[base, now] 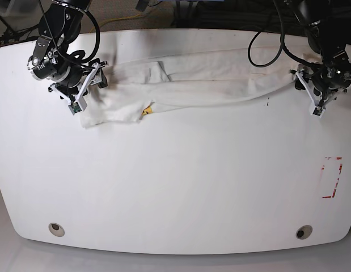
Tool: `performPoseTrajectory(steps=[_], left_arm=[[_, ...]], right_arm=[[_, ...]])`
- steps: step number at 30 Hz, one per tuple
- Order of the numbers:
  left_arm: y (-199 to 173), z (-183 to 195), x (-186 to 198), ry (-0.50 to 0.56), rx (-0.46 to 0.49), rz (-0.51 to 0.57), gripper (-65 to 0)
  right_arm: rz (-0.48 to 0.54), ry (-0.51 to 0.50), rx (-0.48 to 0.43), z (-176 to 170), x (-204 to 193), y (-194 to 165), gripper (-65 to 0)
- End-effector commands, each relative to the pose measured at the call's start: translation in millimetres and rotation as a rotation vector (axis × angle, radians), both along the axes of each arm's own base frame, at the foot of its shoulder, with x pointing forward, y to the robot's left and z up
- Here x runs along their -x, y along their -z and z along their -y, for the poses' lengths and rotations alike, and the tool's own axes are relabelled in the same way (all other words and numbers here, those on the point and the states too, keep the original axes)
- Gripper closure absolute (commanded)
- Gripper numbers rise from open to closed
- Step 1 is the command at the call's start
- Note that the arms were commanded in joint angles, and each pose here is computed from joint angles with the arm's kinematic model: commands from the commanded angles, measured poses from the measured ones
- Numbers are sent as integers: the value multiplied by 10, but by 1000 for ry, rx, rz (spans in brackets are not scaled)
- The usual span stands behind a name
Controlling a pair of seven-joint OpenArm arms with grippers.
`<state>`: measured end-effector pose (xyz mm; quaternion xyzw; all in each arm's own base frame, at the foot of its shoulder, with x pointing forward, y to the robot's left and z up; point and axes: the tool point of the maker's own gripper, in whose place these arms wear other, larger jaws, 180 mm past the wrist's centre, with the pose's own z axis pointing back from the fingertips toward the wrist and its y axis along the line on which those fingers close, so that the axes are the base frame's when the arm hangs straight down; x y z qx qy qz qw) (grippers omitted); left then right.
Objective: Fold the T-shirt properly
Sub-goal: 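Release the fold and regrasp the folded strip's ends with both grippers, then pull the strip ends apart with both grippers to straighten it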
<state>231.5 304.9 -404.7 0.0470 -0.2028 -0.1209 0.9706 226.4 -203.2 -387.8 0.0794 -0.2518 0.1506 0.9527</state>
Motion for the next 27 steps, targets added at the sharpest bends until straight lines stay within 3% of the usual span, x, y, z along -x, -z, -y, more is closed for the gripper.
performPoseTrajectory(steps=[1, 5, 11, 17, 22, 24, 27], left_arm=[[-81, -43, -52, 10, -6, 30, -351], [-50, -27, 12, 13, 1, 19, -346], [-38, -13, 23, 15, 3, 15, -201], [-23, -3, 15, 12, 9, 12, -317], [74, 111, 20, 50, 23, -21, -328], [90, 128, 21, 55, 26, -25, -276], [101, 138, 24, 56, 30, -26, -139]], right_arm=[[39, -2, 1, 26, -75, -95, -377], [39, -2, 0, 21, -75, -94, -377], [39, -2, 0, 21, -75, -94, -377], [42, -3, 1, 21, -78, -102, -377], [42, -3, 1, 21, -78, -102, -377], [42, -3, 1, 21, -78, -102, -377], [42, -3, 1, 21, -78, -102, -377]])
